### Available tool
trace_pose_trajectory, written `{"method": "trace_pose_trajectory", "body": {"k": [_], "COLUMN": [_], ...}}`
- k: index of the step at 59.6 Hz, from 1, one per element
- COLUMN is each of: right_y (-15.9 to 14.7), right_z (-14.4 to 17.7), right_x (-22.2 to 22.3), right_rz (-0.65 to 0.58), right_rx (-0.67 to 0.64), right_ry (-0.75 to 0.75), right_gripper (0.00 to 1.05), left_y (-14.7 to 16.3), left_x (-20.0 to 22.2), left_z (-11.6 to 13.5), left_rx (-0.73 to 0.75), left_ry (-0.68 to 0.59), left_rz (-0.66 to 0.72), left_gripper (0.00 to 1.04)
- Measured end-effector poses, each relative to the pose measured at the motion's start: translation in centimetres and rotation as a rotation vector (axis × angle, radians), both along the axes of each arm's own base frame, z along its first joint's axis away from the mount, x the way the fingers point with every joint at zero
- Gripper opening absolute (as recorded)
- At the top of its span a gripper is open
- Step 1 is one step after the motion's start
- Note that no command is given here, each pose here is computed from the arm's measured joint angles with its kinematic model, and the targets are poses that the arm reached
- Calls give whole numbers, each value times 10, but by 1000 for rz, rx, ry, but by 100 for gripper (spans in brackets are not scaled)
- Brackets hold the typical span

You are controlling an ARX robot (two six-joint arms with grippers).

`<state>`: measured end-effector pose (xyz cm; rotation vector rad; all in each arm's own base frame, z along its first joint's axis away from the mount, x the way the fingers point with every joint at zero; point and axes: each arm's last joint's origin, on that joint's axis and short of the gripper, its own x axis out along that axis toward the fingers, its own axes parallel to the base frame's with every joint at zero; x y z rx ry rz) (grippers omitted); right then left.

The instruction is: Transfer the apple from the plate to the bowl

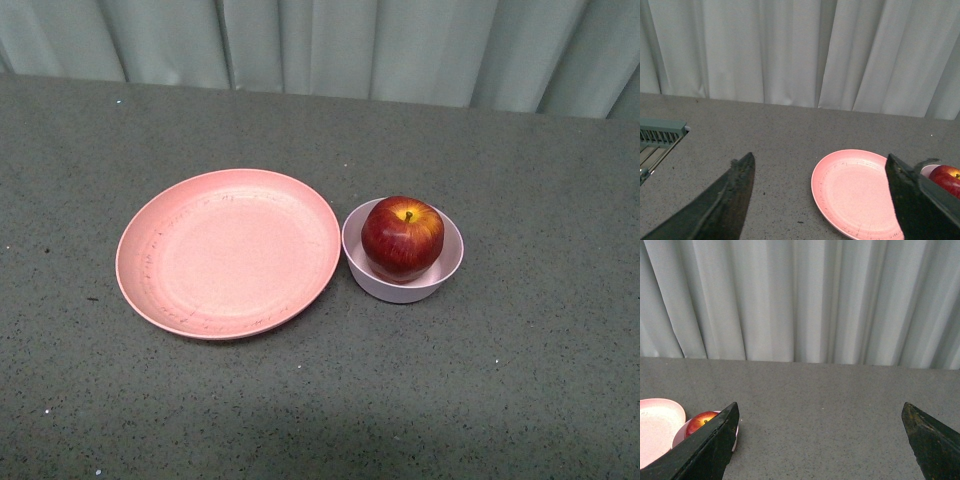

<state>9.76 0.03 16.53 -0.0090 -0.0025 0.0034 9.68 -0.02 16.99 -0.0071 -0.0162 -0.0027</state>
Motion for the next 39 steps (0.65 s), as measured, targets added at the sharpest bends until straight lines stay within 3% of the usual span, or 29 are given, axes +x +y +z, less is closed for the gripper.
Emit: {"method": "trace_pose_trajectory", "body": {"k": [8, 39], "right_y": [0, 0], "right_z": [0, 0], "right_x": [0, 0], "right_rz": [0, 0], "right_rx": [0, 0], "right_ry": [0, 0], "right_gripper": [95, 95], "left_y": [0, 0], "left_x": [0, 0], "left_z": [0, 0], "left_rx": [3, 3], "left_ry": [0, 0], "left_rz": [0, 0], "left_gripper": [100, 98]}}
